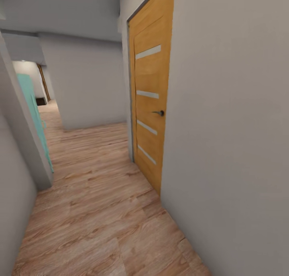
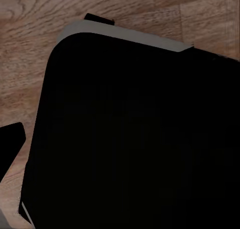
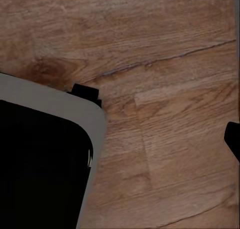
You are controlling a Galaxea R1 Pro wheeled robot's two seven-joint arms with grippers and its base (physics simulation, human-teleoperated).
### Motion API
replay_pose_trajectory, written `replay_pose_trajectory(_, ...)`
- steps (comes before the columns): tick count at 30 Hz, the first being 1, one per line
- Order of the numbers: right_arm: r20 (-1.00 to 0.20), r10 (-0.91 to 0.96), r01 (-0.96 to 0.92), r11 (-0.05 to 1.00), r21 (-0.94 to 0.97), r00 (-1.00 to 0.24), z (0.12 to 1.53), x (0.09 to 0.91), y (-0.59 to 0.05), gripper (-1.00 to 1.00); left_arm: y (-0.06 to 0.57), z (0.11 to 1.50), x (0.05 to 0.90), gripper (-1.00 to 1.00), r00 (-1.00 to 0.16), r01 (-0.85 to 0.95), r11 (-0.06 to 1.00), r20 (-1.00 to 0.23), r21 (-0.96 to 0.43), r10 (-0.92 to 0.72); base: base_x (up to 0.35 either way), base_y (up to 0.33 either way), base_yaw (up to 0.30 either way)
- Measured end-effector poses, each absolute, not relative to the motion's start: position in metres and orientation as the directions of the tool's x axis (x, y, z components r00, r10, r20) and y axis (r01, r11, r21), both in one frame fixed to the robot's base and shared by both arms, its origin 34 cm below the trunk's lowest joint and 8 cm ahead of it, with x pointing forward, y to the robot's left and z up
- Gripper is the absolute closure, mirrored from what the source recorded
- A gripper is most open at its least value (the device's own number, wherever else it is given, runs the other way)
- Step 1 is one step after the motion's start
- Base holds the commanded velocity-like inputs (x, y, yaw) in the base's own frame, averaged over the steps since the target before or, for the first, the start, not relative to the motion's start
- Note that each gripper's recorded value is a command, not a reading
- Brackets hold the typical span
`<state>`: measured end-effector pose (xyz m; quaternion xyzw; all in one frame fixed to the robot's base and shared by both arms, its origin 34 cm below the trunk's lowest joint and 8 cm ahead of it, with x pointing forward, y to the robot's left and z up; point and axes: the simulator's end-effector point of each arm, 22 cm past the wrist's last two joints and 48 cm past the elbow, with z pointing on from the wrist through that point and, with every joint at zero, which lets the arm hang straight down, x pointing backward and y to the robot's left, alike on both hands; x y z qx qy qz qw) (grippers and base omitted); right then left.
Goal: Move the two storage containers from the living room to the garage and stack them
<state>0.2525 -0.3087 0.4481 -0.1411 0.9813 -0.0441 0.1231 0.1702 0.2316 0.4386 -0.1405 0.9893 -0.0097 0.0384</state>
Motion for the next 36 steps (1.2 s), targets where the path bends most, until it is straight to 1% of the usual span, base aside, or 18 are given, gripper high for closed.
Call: replay_pose_trajectory(36,-0.229,-0.276,-0.254,0.960,-0.122,-0.933,0.4482,0.2521,-0.3100,-1.00,0.2316,0.4385,0.1700,-1.00,-0.957,-0.278,0.960,-0.072,-0.030,-0.280,0.219,0.000,0.280)
